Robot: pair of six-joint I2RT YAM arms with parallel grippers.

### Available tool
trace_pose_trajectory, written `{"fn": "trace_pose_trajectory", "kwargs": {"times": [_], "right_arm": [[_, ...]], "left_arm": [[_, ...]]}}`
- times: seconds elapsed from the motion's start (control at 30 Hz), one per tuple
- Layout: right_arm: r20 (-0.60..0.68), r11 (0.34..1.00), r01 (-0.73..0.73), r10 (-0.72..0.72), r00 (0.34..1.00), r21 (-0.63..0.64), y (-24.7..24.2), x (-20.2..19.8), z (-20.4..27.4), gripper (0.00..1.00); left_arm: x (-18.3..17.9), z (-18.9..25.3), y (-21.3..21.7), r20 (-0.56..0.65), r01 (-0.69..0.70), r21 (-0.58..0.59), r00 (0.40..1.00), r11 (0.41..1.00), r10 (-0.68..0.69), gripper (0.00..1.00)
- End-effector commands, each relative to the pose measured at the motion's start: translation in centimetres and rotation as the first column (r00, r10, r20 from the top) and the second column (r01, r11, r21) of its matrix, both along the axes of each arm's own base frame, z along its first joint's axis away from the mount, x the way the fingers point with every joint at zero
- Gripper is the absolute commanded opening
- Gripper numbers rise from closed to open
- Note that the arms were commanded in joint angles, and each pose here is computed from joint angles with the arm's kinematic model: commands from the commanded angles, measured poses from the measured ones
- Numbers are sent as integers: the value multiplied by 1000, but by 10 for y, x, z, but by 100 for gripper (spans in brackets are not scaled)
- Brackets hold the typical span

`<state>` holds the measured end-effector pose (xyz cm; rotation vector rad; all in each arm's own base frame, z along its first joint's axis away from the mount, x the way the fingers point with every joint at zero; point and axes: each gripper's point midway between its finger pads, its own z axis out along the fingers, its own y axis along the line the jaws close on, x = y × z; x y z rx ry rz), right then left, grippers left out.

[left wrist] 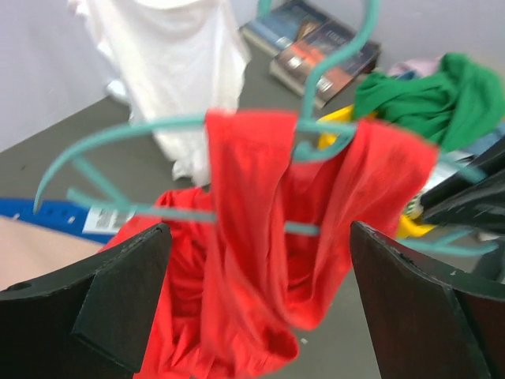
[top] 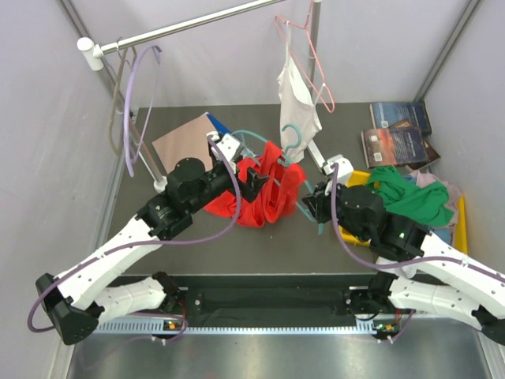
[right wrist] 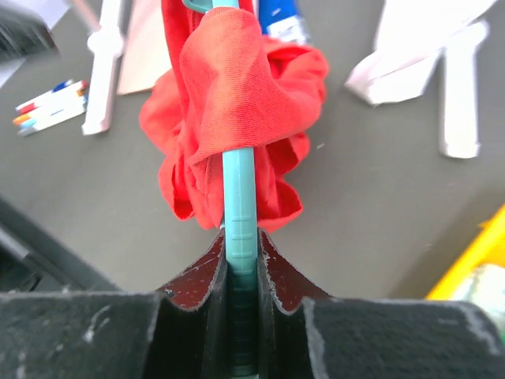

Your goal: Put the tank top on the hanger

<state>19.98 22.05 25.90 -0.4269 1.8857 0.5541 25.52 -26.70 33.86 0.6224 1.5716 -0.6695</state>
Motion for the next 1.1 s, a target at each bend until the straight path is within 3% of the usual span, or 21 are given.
{"fn": "trace_pose_trajectory", "kwargs": {"times": [0.0, 0.17, 0.3, 0.67, 1.07], "right_arm": [[135, 991, 106, -116, 984, 76, -14, 18, 75, 0], [174, 988, 151, -154, 973, 30, -20, 32, 106, 0], [241, 981, 181, -191, 951, 63, -25, 47, 159, 0], [352, 984, 130, -166, 921, 124, -15, 119, 254, 0], [346, 989, 88, -124, 930, 119, -1, 211, 267, 0]], "left_arm": [[13, -13, 18, 8, -112, 89, 994, 990, 112, 99], [28, -49, 39, 27, -230, 176, 973, 957, 229, 99], [28, -68, 38, -1, -207, 203, 977, 957, 212, 99], [26, -68, 43, 4, -223, 191, 974, 956, 226, 99], [25, -69, 42, 3, -215, 192, 976, 958, 218, 99]]}}
